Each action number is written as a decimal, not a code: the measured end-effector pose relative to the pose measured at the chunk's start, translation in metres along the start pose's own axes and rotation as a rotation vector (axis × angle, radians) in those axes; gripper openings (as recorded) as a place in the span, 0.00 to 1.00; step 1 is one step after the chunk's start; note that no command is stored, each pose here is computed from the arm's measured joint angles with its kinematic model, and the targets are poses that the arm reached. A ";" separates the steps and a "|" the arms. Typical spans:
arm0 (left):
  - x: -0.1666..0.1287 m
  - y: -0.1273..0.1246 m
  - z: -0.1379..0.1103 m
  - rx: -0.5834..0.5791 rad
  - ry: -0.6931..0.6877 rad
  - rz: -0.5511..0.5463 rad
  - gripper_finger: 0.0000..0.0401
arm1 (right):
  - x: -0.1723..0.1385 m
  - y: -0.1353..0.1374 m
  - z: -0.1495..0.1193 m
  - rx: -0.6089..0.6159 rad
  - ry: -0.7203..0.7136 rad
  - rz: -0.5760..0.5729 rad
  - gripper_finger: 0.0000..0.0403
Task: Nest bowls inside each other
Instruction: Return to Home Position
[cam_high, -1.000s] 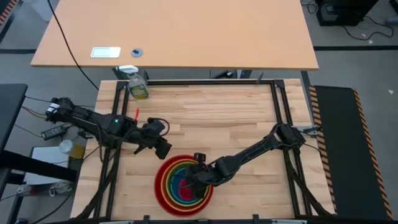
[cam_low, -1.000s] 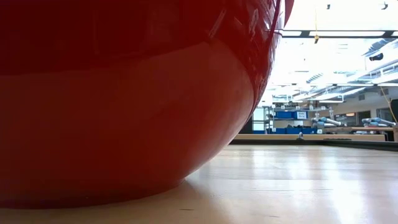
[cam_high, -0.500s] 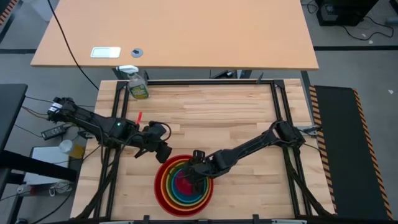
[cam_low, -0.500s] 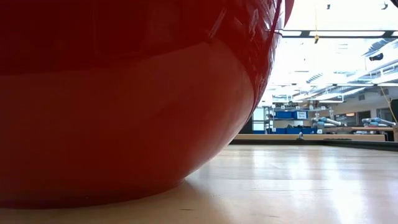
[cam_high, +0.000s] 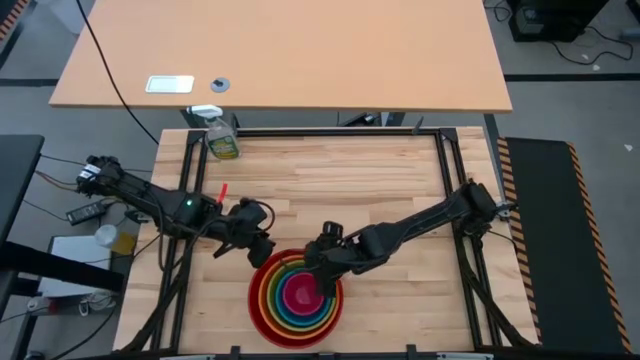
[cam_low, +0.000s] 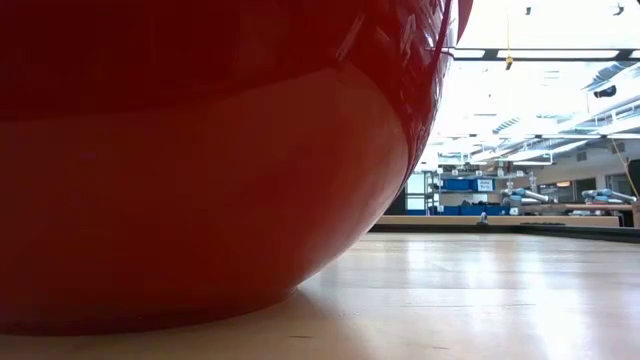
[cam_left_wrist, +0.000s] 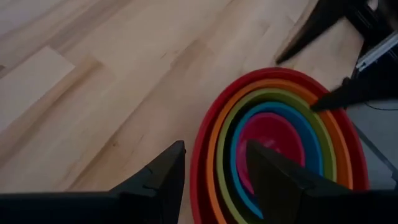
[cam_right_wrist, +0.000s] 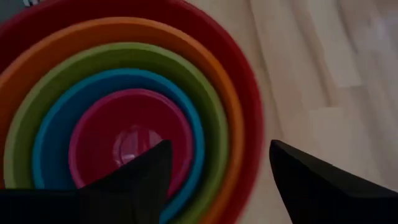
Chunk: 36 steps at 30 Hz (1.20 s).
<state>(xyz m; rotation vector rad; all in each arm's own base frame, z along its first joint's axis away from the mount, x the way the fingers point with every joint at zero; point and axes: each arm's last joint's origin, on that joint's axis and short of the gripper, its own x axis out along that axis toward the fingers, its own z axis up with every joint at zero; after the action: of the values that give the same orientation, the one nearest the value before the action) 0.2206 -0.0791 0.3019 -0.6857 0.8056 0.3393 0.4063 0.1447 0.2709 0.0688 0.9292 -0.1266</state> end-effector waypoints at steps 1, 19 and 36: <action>0.000 0.000 -0.001 0.003 0.001 -0.002 0.43 | -0.004 -0.002 0.000 -0.003 0.005 -0.013 0.67; -0.026 -0.019 -0.026 0.158 -0.105 -0.106 0.43 | -0.129 -0.007 -0.040 0.038 -0.208 -0.055 0.59; -0.093 0.046 0.010 0.133 -0.366 -0.045 0.23 | -0.144 -0.103 -0.134 0.299 -0.555 0.128 0.54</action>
<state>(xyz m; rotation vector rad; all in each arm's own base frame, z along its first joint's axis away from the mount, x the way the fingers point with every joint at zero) 0.1412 -0.0402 0.3571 -0.4967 0.4594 0.3543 0.2007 0.0692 0.3056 0.3520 0.3450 -0.1549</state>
